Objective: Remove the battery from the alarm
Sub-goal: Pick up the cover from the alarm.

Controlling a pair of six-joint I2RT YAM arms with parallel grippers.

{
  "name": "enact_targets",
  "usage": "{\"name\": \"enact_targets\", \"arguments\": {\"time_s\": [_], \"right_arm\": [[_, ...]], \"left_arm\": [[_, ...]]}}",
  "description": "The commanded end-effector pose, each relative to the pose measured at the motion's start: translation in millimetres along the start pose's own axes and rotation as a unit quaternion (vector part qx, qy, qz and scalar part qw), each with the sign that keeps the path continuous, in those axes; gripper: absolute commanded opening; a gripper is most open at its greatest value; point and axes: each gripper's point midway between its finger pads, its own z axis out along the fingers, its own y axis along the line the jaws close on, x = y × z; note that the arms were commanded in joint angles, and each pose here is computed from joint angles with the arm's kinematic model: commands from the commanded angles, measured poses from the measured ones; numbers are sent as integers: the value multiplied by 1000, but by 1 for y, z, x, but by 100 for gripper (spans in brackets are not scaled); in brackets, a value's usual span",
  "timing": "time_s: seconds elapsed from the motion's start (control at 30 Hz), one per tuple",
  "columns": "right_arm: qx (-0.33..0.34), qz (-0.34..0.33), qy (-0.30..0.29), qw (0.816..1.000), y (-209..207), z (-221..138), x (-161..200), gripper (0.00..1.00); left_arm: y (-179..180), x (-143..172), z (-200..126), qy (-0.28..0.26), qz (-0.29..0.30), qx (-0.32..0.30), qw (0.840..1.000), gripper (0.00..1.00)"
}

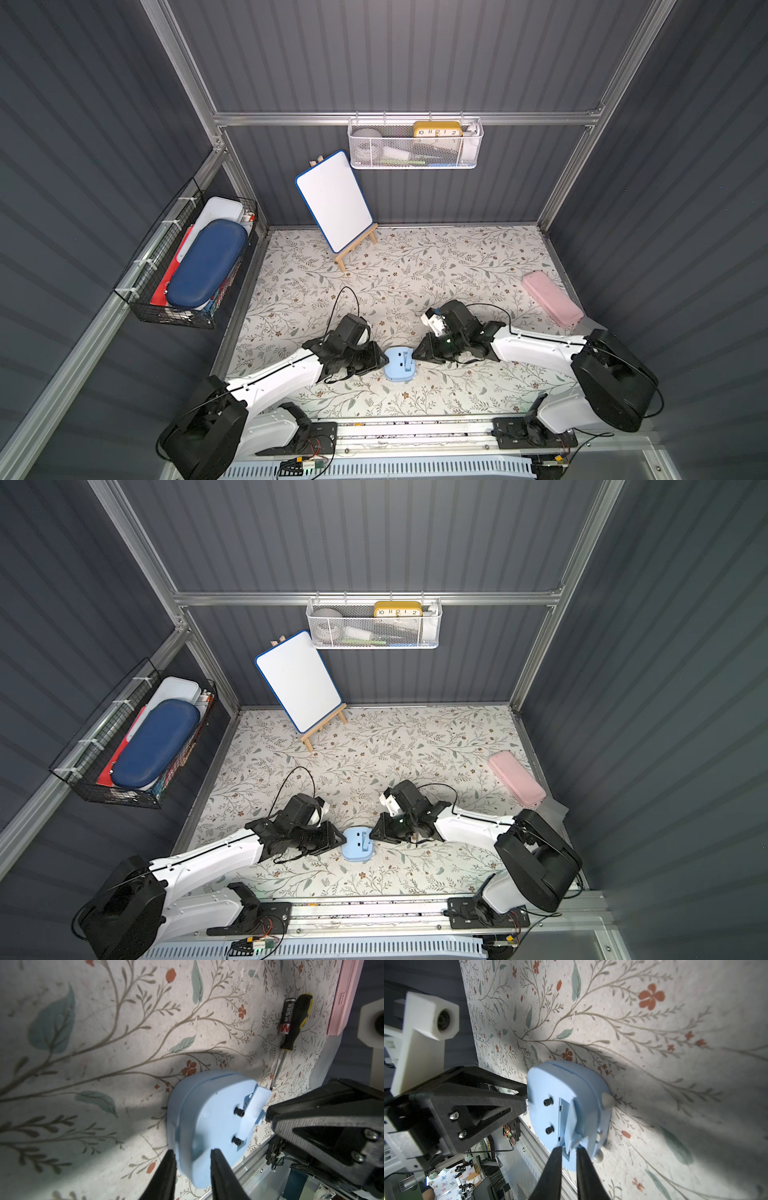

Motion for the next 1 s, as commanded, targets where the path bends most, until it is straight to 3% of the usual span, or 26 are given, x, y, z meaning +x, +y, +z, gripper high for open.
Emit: {"name": "enact_targets", "arguments": {"time_s": [0.0, 0.17, 0.37, 0.5, 0.7, 0.97], "right_arm": [[22, -27, -12, 999, 9, -11, -2, 25], [110, -31, -39, 993, 4, -19, 2, 34], [228, -29, -57, 971, -12, -18, 1, 34], [248, -21, -62, 966, -15, -10, 0, 33], [227, -14, -55, 972, -5, 3, 0, 33], [220, -13, -66, 973, -5, -6, 3, 32]], "left_arm": [[-8, -5, -3, -9, 10, 5, 1000, 33], [-9, -10, -6, -21, 12, 2, 1000, 33], [-20, -22, -10, -41, 31, 5, 999, 34], [-23, -25, -11, -43, 42, 4, 998, 34], [-29, -26, -15, -49, 51, 17, 997, 35], [-22, -20, -15, -46, 49, 16, 998, 34]]}}
